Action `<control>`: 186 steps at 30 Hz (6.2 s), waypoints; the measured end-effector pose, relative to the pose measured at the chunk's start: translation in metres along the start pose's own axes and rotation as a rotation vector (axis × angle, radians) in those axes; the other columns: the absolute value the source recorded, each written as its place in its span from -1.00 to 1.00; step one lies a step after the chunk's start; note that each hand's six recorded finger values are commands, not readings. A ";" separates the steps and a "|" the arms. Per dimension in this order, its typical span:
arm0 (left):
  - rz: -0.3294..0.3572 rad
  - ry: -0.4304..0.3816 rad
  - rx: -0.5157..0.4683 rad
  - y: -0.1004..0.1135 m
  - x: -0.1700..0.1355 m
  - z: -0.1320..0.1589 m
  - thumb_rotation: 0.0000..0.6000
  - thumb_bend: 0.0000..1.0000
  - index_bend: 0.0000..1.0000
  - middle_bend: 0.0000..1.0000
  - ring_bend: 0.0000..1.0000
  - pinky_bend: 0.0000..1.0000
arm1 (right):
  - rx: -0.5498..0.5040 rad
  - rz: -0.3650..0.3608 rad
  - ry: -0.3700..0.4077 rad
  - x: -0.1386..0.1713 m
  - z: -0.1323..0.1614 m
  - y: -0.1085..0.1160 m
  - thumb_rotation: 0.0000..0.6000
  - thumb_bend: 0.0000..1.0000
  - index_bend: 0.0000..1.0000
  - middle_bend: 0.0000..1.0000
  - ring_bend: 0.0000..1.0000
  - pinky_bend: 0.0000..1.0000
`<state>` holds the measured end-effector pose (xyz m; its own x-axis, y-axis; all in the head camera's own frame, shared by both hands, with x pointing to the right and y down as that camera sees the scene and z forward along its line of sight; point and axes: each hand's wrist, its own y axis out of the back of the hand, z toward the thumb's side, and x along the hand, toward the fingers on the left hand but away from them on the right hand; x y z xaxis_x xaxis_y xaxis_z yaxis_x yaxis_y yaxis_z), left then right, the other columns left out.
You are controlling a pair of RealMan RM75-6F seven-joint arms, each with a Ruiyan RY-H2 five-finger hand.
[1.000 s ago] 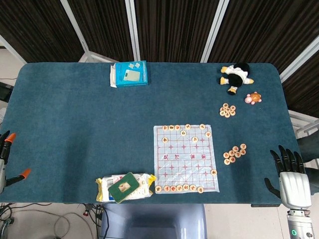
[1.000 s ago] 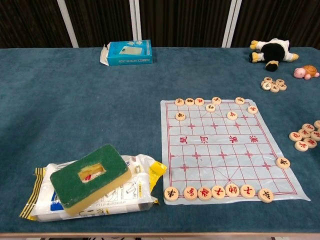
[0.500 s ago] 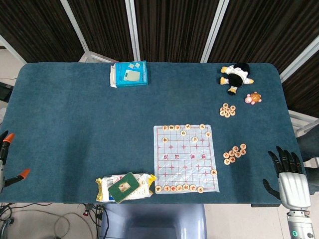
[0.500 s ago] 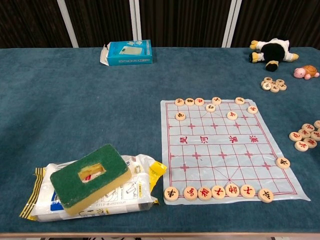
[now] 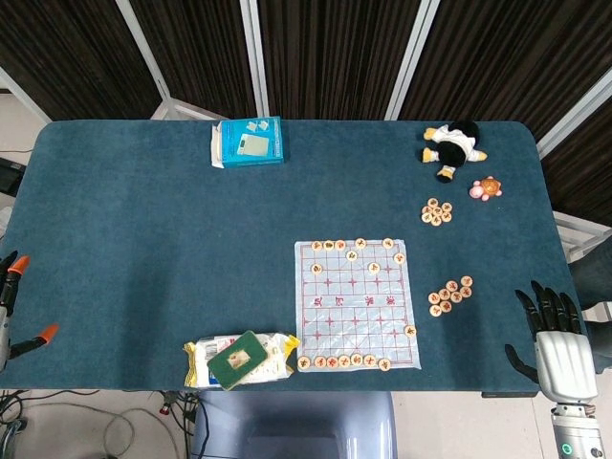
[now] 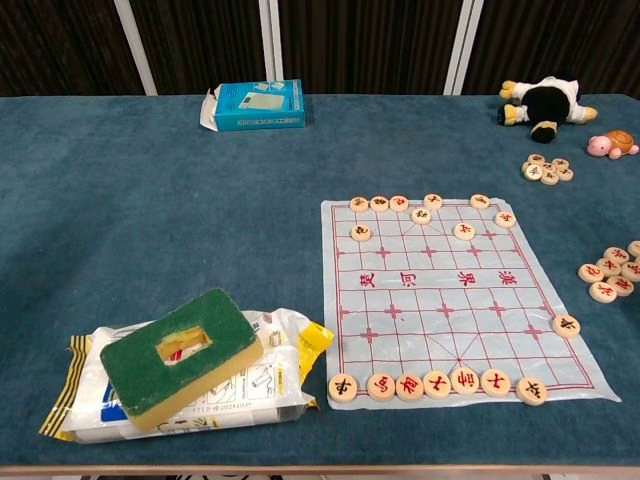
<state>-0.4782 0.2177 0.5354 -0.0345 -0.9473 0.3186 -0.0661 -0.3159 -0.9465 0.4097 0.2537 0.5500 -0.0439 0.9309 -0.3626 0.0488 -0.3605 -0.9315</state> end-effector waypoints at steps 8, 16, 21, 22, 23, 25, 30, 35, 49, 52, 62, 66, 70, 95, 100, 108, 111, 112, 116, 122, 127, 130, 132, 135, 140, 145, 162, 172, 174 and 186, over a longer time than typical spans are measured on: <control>-0.003 -0.006 0.007 -0.003 0.001 0.003 1.00 -0.90 -1.00 -1.00 -1.00 -0.90 | -0.045 0.076 0.070 -0.020 0.016 0.008 1.00 -0.31 -0.77 -1.00 -0.98 -0.95; -0.013 -0.011 0.016 -0.007 0.001 0.006 1.00 -0.90 -1.00 -1.00 -1.00 -0.90 | -0.064 0.189 0.096 -0.082 0.044 0.015 1.00 -0.31 -0.76 -1.00 -0.98 -0.95; -0.016 -0.011 0.019 -0.008 0.001 0.007 1.00 -0.90 -1.00 -1.00 -1.00 -0.90 | -0.058 0.238 0.093 -0.121 0.067 0.012 1.00 -0.31 -0.74 -1.00 -0.98 -0.95; -0.016 -0.010 0.019 -0.008 0.002 0.006 1.00 -0.90 -1.00 -1.00 -1.00 -0.90 | -0.062 0.250 0.093 -0.130 0.075 0.008 1.00 -0.31 -0.73 -1.00 -0.98 -0.95; -0.016 -0.009 0.019 -0.008 0.002 0.006 1.00 -0.90 -1.00 -1.00 -1.00 -0.90 | -0.067 0.262 0.093 -0.137 0.082 0.005 1.00 -0.31 -0.72 -1.00 -0.98 -0.95; -0.015 -0.007 0.019 -0.008 0.002 0.006 1.00 -0.90 -1.00 -1.00 -1.00 -0.90 | -0.077 0.291 0.096 -0.150 0.099 -0.005 1.00 -0.31 -0.71 -1.00 -0.98 -0.95; -0.021 -0.003 0.017 -0.009 0.004 0.004 1.00 -0.91 -1.00 -1.00 -1.00 -0.90 | -0.062 0.348 0.115 -0.175 0.140 -0.035 1.00 -0.31 -0.66 -1.00 -0.99 -0.95; -0.015 0.004 0.010 -0.007 0.005 0.002 1.00 -0.90 -1.00 -1.00 -1.00 -0.90 | -0.029 0.389 0.095 -0.189 0.167 -0.065 1.00 -0.31 -0.61 -1.00 -0.99 -0.95; -0.018 0.008 0.008 -0.007 0.005 0.000 1.00 -0.90 -1.00 -1.00 -1.00 -0.90 | 0.001 0.443 0.046 -0.192 0.185 -0.110 1.00 -0.31 -0.38 -1.00 -0.99 -0.95; -0.019 0.011 0.007 -0.007 0.006 -0.001 1.00 -0.90 -1.00 -1.00 -1.00 -0.90 | -0.010 0.441 0.042 -0.193 0.188 -0.115 1.00 -0.31 -0.34 -1.00 -0.99 -0.95; -0.020 0.009 0.010 -0.007 0.006 0.000 1.00 -0.90 -1.00 -1.00 -1.00 -0.90 | -0.038 0.428 0.049 -0.196 0.193 -0.124 1.00 -0.31 -0.25 -1.00 -0.99 -0.95; -0.020 0.011 0.011 -0.008 0.006 0.000 1.00 -0.90 -1.00 -1.00 -1.00 -0.90 | -0.038 0.429 0.057 -0.195 0.196 -0.127 1.00 -0.31 -0.21 -1.00 -0.99 -0.95; -0.019 0.012 0.011 -0.007 0.006 -0.001 1.00 -0.90 -1.00 -1.00 -1.00 -0.90 | -0.040 0.420 0.064 -0.197 0.201 -0.128 1.00 -0.31 -0.18 -1.00 -0.99 -0.95; -0.005 0.025 0.003 -0.002 0.006 -0.004 1.00 -0.90 -1.00 -1.00 -1.00 -0.90 | -0.035 0.431 0.045 -0.207 0.209 -0.141 1.00 -0.31 -0.06 -1.00 -0.99 -0.95; -0.009 0.025 0.006 -0.003 0.007 -0.004 1.00 -0.90 -1.00 -1.00 -1.00 -0.90 | -0.033 0.430 0.049 -0.209 0.211 -0.142 1.00 -0.31 -0.04 -1.00 -0.99 -0.95; -0.005 0.028 0.007 -0.003 0.007 -0.004 1.00 -0.90 -1.00 -1.00 -1.00 -0.90 | -0.028 0.432 0.042 -0.211 0.211 -0.143 1.00 -0.31 -0.04 -1.00 -0.99 -0.95; -0.006 0.027 0.009 -0.003 0.007 -0.004 1.00 -0.90 -1.00 -1.00 -1.00 -0.90 | -0.026 0.429 0.040 -0.212 0.210 -0.142 1.00 -0.31 -0.04 -1.00 -0.99 -0.95; -0.005 0.027 0.009 -0.003 0.007 -0.004 1.00 -0.90 -1.00 -1.00 -1.00 -0.90 | -0.026 0.427 0.039 -0.212 0.210 -0.141 1.00 -0.31 -0.04 -1.00 -0.99 -0.95; -0.006 0.025 0.011 -0.003 0.007 -0.003 1.00 -0.90 -1.00 -1.00 -1.00 -0.90 | -0.024 0.428 0.037 -0.213 0.209 -0.140 1.00 -0.31 -0.04 -1.00 -0.99 -0.95; -0.006 0.025 0.014 -0.004 0.006 -0.003 1.00 -0.90 -1.00 -1.00 -1.00 -0.90 | -0.023 0.439 0.033 -0.212 0.206 -0.142 1.00 -0.31 -0.04 -1.00 -0.99 -0.95; -0.006 0.025 0.015 -0.004 0.006 -0.003 1.00 -0.90 -1.00 -1.00 -1.00 -0.90 | -0.021 0.442 0.032 -0.212 0.206 -0.143 1.00 -0.31 -0.02 -1.00 -0.99 -0.95; -0.007 0.024 0.017 -0.004 0.006 -0.002 1.00 -0.90 -1.00 -1.00 -1.00 -0.90 | -0.022 0.441 0.032 -0.213 0.207 -0.143 1.00 -0.31 0.01 -1.00 -0.99 -0.95; -0.007 0.024 0.017 -0.004 0.006 -0.002 1.00 -0.90 -1.00 -1.00 -1.00 -0.90 | -0.022 0.438 0.031 -0.214 0.207 -0.143 1.00 -0.31 0.02 -1.00 -0.99 -0.95; -0.007 0.025 0.017 -0.004 0.007 -0.003 1.00 -0.90 -1.00 -1.00 -1.00 -0.90 | -0.021 0.436 0.030 -0.214 0.207 -0.142 1.00 -0.31 0.03 -1.00 -0.99 -0.95; -0.008 0.024 0.018 -0.005 0.006 -0.002 1.00 -0.90 -1.00 -1.00 -1.00 -0.89 | -0.018 0.439 0.029 -0.214 0.207 -0.142 1.00 -0.31 0.03 -1.00 -0.99 -0.95; -0.011 0.025 0.020 -0.005 0.007 -0.002 1.00 -0.90 -1.00 -1.00 -1.00 -0.89 | -0.017 0.441 0.027 -0.215 0.206 -0.142 1.00 -0.31 0.03 -1.00 -0.99 -0.95; -0.014 0.023 0.022 -0.006 0.006 -0.001 1.00 -0.90 -1.00 -1.00 -1.00 -0.89 | -0.022 0.455 0.028 -0.216 0.208 -0.142 1.00 -0.31 0.10 -1.00 -0.99 -0.95; -0.013 0.025 0.020 -0.005 0.006 -0.002 1.00 -0.90 -1.00 -1.00 -1.00 -0.88 | -0.028 0.449 0.037 -0.216 0.211 -0.136 1.00 -0.31 0.12 -1.00 -0.99 -0.95; -0.013 0.024 0.020 -0.005 0.006 -0.001 1.00 -0.90 -1.00 -1.00 -1.00 -0.88 | -0.026 0.448 0.038 -0.217 0.211 -0.134 1.00 -0.31 0.12 -1.00 -0.99 -0.95; -0.010 0.029 0.021 -0.005 0.006 -0.002 1.00 -0.90 -1.00 -1.00 -1.00 -0.87 | -0.005 0.449 0.010 -0.222 0.201 -0.123 1.00 -0.31 0.12 -1.00 -0.99 -0.95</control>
<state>-0.4802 0.2134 0.5420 -0.0623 -0.9421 0.3295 -0.0456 -0.3271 -0.9439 0.2124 0.0797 0.7390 -0.0079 0.6829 -0.7304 0.0659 -0.7285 -0.6819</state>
